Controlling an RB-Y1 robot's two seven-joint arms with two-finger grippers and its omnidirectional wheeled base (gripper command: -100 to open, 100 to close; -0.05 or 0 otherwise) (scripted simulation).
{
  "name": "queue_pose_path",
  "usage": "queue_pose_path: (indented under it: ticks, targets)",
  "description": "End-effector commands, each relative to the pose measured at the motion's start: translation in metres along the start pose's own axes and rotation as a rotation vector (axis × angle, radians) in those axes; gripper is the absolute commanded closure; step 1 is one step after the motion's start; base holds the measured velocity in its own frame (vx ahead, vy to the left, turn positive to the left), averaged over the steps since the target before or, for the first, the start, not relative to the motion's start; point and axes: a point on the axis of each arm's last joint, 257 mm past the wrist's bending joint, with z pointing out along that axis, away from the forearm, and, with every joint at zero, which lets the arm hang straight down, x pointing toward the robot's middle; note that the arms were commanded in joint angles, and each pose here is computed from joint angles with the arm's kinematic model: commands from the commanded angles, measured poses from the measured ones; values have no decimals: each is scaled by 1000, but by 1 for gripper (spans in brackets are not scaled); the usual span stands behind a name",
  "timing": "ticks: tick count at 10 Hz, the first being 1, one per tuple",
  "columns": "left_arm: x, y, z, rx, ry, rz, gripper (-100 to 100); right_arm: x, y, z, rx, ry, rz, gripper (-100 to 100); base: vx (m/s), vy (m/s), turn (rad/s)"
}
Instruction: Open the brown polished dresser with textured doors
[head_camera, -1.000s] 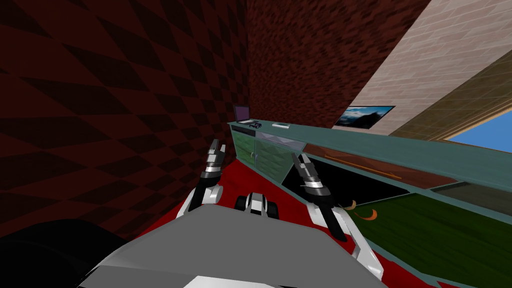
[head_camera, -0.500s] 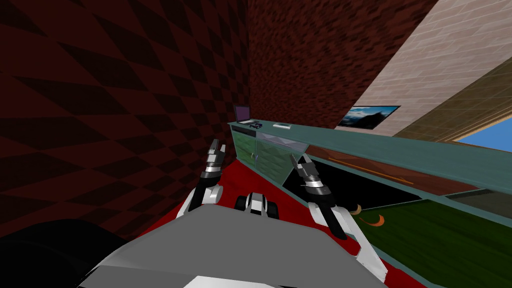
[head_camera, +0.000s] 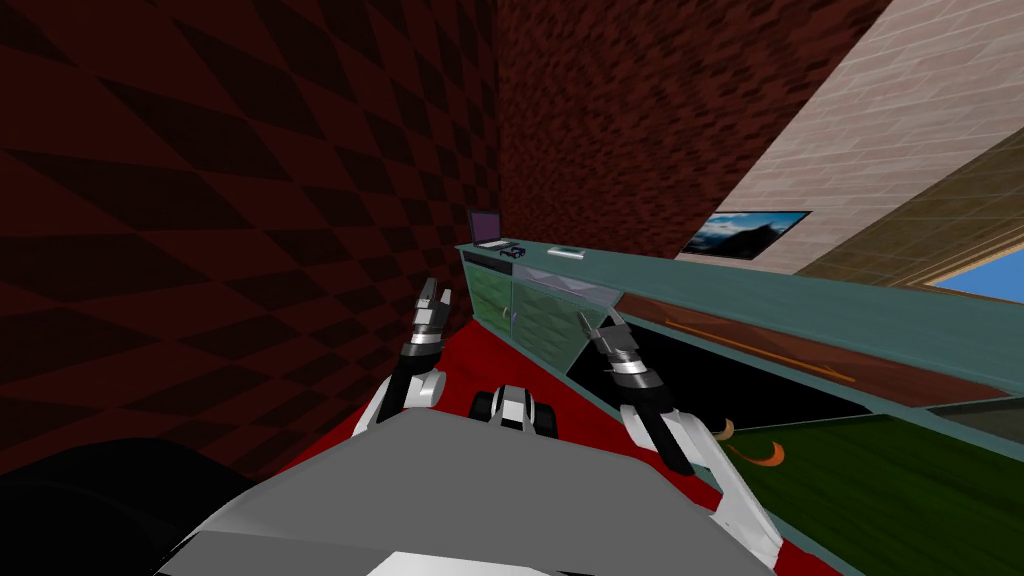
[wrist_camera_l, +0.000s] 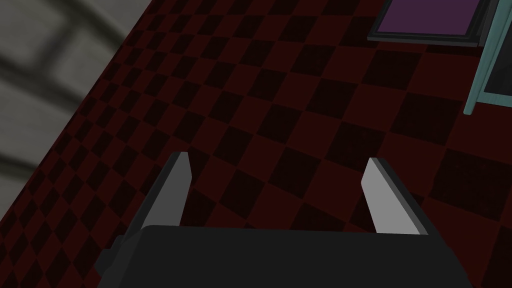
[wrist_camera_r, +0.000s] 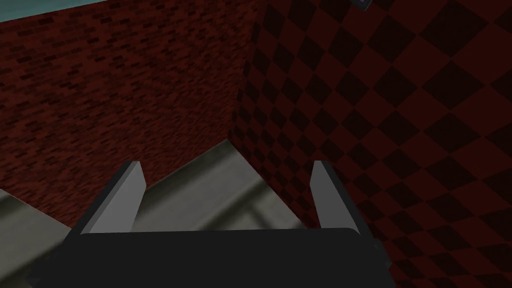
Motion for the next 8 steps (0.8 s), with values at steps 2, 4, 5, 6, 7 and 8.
queue_pose_path:
  ticks: [2, 4, 5, 6, 7, 8]
  targets:
    - [0, 0, 0, 0, 0, 0, 0, 14, -6, -2, -24, 48, -204, -100, 42, 4, 18]
    - [0, 0, 0, 0, 0, 0, 0, 21, -9, -3, -37, 71, -303, -100, 39, 5, 15]
    - [0, 0, 0, 0, 0, 0, 0, 21, -9, -3, -38, 71, -316, -100, 36, 7, 11]
    - [0, 0, 0, 0, 0, 0, 0, 28, -13, -4, -52, 93, -402, -100, 44, 8, 23]
    - [0, 0, 0, 0, 0, 0, 0, 28, -13, -4, -52, 93, -414, -100, 42, 2, 12]
    - [0, 0, 0, 0, 0, 0, 0, 35, -18, -5, -67, 114, -501, -100, 41, 7, 18]
